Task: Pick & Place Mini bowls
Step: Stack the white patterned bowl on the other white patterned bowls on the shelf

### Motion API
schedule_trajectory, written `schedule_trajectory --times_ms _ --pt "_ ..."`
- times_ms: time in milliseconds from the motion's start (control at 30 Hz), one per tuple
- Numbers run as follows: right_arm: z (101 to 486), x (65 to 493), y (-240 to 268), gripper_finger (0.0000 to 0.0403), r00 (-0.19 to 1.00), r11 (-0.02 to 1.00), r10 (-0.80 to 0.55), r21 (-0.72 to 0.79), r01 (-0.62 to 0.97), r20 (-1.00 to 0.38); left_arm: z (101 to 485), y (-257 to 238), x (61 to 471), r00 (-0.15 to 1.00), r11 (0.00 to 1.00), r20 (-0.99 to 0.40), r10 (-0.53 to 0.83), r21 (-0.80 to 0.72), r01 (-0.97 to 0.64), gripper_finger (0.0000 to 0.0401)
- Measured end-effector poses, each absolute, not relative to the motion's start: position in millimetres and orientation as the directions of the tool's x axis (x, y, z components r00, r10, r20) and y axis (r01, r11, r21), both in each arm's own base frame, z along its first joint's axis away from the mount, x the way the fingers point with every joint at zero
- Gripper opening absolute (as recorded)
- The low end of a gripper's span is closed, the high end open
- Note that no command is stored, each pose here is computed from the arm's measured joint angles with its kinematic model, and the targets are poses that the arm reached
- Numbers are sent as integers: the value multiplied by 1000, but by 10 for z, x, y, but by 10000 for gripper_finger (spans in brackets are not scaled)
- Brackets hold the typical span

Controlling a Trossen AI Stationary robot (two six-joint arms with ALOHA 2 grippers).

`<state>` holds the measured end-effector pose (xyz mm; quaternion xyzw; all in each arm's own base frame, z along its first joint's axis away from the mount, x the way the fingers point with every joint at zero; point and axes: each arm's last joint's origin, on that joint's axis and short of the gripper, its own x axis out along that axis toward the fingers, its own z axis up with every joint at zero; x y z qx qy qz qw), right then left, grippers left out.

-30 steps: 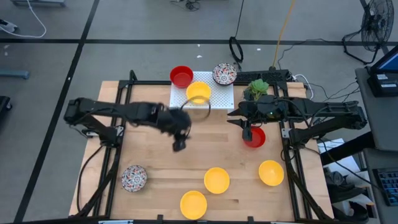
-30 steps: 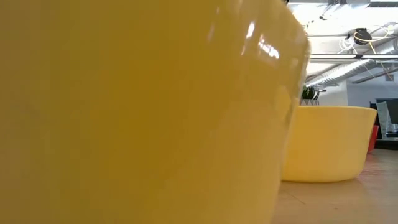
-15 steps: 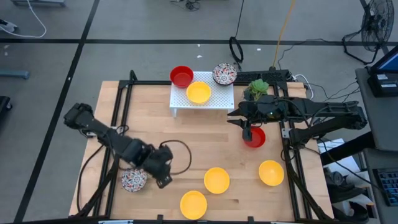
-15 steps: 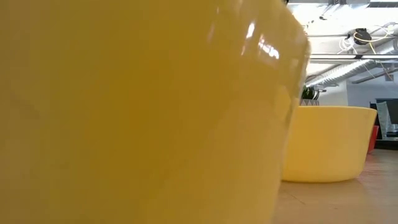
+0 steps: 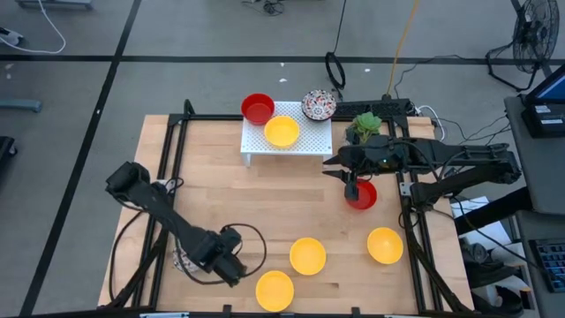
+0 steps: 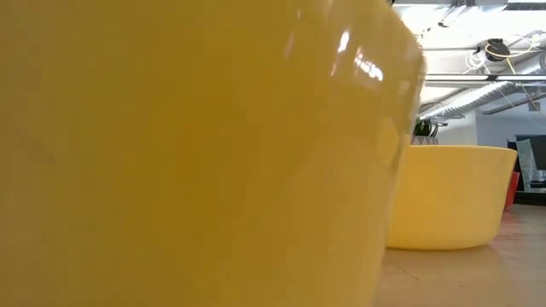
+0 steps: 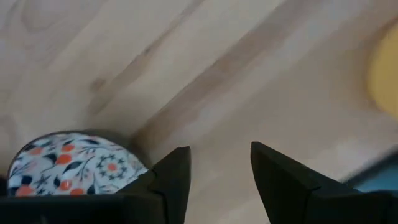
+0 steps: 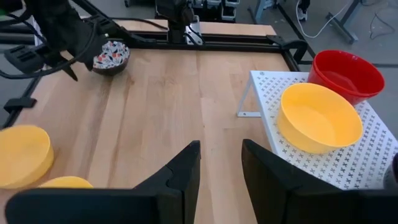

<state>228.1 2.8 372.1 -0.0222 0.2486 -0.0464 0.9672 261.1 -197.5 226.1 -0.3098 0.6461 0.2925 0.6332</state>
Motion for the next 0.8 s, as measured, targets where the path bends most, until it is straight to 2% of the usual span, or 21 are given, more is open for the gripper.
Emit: schedule_trajectory --times_ms 233,367,567,800 --pt "3720 2281 28 105 872 993 -101 -104 57 -479 2141 -1979 2566 -141 572 -990 -4 113 -813 170" --pt "3706 2273 28 105 864 993 -101 -106 55 -494 2139 -2015 2524 -161 577 -987 -6 128 -807 170" --pt "3680 2257 28 105 848 993 -101 -108 52 -521 2148 -2073 2383 -219 484 -975 51 215 -848 170" --pt "3671 2251 28 105 842 993 -101 -109 50 -530 2073 -2181 2260 -218 445 -974 58 221 -868 170"
